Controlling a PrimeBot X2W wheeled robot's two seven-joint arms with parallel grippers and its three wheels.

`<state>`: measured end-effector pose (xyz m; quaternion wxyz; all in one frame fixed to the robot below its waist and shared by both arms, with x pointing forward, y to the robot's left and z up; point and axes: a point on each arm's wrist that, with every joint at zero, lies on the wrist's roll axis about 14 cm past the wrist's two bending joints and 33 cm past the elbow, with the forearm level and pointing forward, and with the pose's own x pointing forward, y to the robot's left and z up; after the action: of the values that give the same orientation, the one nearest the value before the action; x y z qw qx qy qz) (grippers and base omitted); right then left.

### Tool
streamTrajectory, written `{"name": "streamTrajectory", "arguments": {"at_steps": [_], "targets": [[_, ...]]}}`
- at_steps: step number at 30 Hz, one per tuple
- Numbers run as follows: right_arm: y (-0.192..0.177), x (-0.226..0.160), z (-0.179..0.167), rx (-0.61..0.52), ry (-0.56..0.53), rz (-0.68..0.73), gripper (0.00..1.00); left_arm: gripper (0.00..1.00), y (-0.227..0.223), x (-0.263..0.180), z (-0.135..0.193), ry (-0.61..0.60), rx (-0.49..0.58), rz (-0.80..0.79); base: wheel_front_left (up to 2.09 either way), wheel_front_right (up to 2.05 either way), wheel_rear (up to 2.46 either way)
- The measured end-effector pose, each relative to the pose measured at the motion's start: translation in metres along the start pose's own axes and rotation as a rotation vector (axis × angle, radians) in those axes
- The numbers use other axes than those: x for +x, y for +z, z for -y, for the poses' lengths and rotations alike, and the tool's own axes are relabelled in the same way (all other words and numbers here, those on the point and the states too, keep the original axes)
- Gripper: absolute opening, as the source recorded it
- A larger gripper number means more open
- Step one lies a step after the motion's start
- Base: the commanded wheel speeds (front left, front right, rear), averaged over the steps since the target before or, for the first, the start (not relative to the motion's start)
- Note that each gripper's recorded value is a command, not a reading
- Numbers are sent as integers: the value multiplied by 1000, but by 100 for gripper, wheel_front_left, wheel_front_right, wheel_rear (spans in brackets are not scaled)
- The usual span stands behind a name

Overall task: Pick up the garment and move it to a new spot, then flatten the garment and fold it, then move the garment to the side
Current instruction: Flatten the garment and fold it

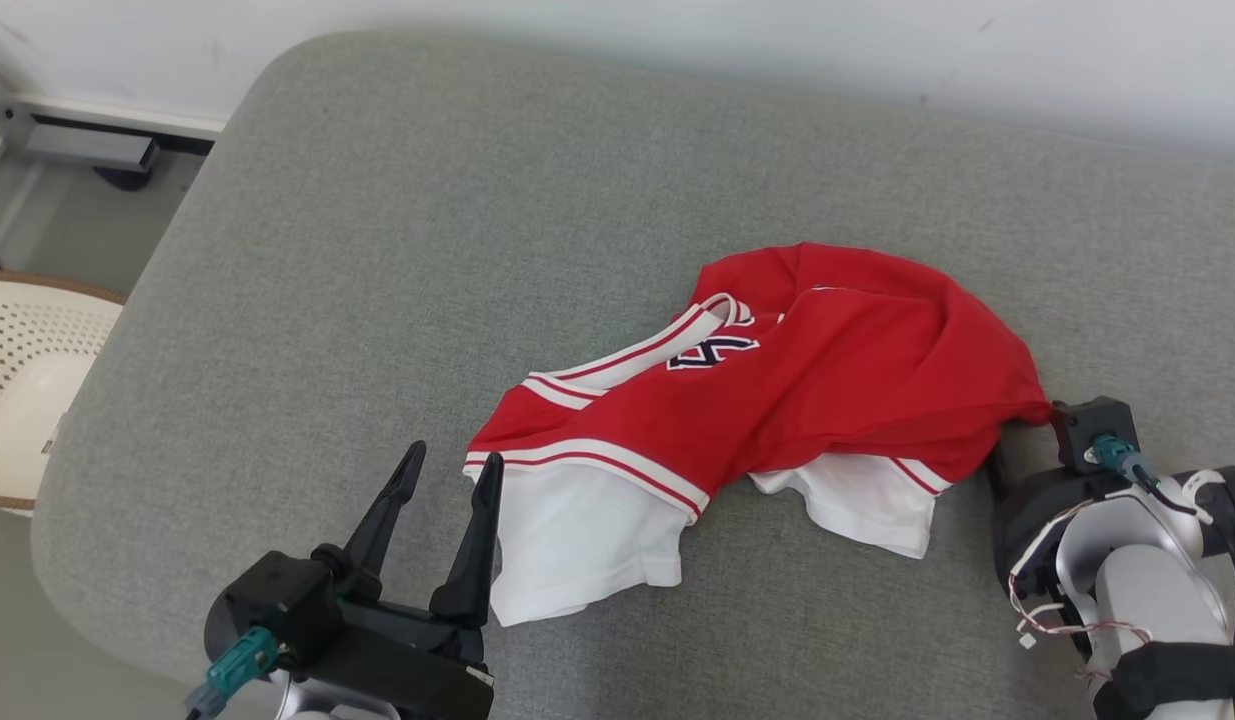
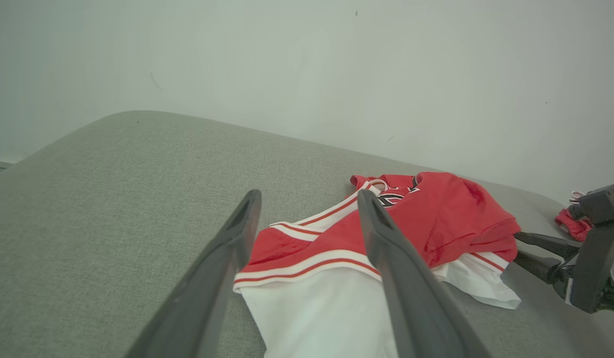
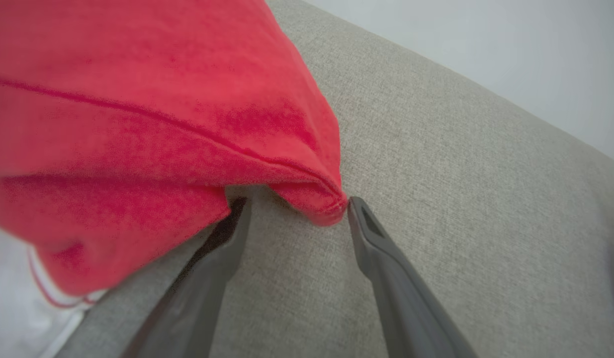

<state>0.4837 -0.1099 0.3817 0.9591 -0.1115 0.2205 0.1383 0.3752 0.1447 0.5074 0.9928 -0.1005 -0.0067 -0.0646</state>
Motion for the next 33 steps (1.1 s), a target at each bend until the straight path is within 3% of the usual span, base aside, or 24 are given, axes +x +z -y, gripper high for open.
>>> {"name": "streamTrajectory", "arguments": {"at_steps": [4, 5, 6, 7, 14, 21, 28, 33], "targets": [[2, 11, -4, -11, 13, 2, 100, 100, -4, 1, -5, 15, 2, -14, 0, 0, 0], [2, 13, -5, -11, 17, 1, 67, 100, -6, 1, -6, 18, 3, -18, 0, 0, 0], [3, 15, -6, -10, 20, 1, 19, 100, -6, 1, -7, 21, 2, -20, 0, 0, 0], [3, 17, -7, -13, 23, 1, 0, 100, -7, 1, -7, 23, 0, -23, 0, 0, 0], [6, 16, -11, -15, 33, 19, 0, 100, -11, 0, -7, 29, -7, -31, 0, 0, 0], [26, 0, 10, 8, -29, 117, 0, 100, -9, 2, -2, 10, -10, -26, 0, 0, 0], [63, -36, 27, 5, -83, 254, 0, 100, -8, 6, 10, -29, -17, -23, 0, 0, 0], [66, -73, 50, -5, -150, 250, 0, 100, -8, 8, 21, -65, -29, -22, 0, 0, 0]]}}
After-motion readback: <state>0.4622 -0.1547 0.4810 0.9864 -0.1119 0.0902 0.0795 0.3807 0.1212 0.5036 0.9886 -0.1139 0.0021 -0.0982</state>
